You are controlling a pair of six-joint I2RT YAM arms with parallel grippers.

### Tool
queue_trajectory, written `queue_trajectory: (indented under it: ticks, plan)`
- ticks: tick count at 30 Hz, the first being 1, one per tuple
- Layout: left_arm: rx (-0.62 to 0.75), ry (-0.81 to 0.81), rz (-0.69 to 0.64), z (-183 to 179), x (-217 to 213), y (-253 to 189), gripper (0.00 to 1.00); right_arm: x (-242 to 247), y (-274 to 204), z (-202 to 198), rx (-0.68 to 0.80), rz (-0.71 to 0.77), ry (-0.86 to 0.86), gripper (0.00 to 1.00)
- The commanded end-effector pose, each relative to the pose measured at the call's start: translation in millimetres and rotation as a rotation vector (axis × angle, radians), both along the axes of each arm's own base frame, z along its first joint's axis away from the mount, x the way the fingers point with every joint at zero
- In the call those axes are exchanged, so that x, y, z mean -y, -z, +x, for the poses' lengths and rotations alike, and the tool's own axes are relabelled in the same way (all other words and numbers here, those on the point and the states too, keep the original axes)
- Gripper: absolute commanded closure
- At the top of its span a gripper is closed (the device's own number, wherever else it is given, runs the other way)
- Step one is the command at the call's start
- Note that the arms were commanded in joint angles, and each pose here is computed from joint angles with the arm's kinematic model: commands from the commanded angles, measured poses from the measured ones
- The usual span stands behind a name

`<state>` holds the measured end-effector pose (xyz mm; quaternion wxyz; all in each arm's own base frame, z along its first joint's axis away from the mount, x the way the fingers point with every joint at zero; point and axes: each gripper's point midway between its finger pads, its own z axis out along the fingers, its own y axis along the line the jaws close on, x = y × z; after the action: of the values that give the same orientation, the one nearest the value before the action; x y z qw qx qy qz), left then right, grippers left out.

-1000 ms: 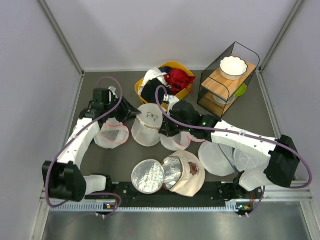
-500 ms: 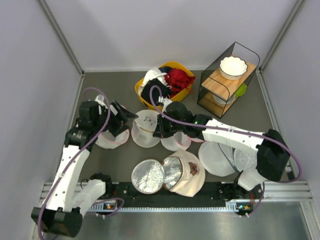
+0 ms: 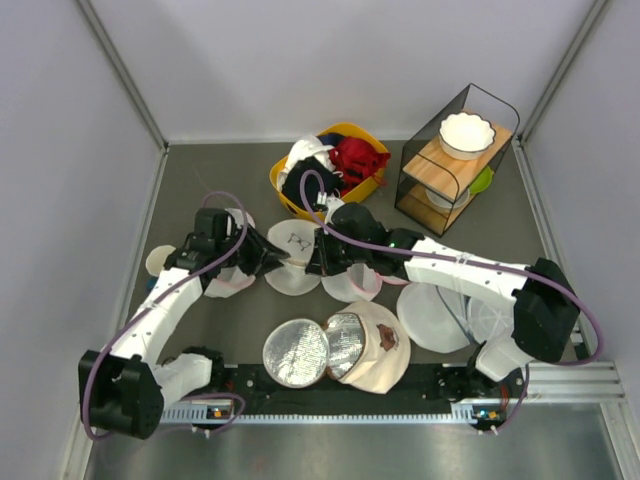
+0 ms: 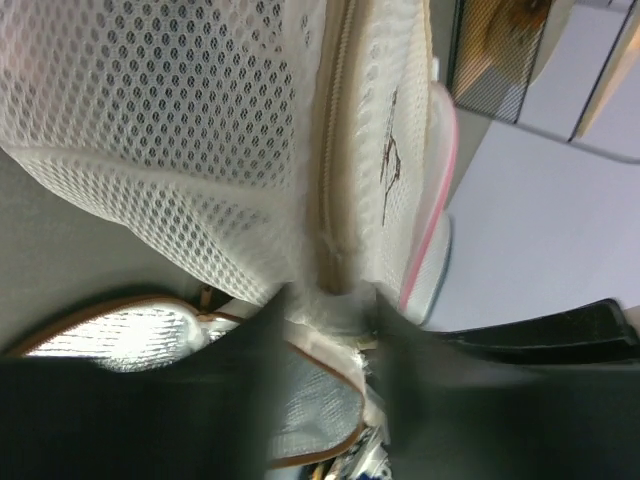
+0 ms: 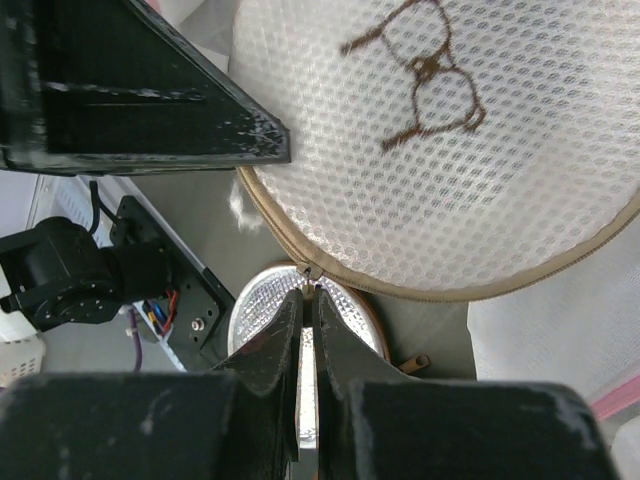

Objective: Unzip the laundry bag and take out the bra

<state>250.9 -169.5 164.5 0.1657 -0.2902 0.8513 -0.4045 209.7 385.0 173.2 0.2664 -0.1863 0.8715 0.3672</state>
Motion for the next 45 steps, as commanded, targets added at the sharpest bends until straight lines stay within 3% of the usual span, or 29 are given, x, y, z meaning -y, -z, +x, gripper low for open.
queue_trajectory:
  ticks: [1,2,11,17,23,24,26,27,28,30,37,42,45]
  plan:
    - [0.122,0.023,-0.016,23,8,-30,0.92,-4,-12,3,0.038,0.028,0.000,1.00]
    - [0.119,0.036,0.004,21,6,-28,1.00,-1,-11,1,0.029,0.030,0.001,1.00]
    - [0.181,0.023,0.092,30,-13,-47,1.00,62,36,42,-0.017,-0.058,0.171,1.00]
    - [0.206,0.012,0.163,45,-33,-51,1.00,63,4,34,0.029,-0.001,0.148,1.00]
    - [0.261,0.051,0.211,74,-36,-60,1.00,25,-37,13,0.058,0.088,0.031,1.00]
    - [0.268,0.064,0.213,82,-35,-64,0.85,18,-40,10,0.050,0.099,0.012,1.00]
    - [0.240,0.099,0.201,81,-31,-67,0.69,4,-38,8,0.019,0.113,-0.001,1.00]
    - [0.255,0.110,0.194,83,-28,-76,0.52,-2,-41,7,0.009,0.144,-0.013,1.00]
    - [0.261,0.106,0.200,83,-30,-78,0.28,-5,-41,8,-0.010,0.159,-0.004,1.00]
    - [0.284,0.100,0.219,74,-33,-89,0.13,-10,-37,9,-0.022,0.164,-0.001,1.00]
    - [0.327,0.060,0.276,36,-47,-109,0.14,-12,-36,9,-0.021,0.162,-0.017,1.00]
    - [0.168,0.111,0.109,8,-20,-63,0.14,-10,-29,9,-0.032,0.148,-0.008,1.00]
    - [0.163,0.102,0.045,12,-4,-47,0.14,-11,-27,10,-0.040,0.145,-0.003,1.00]
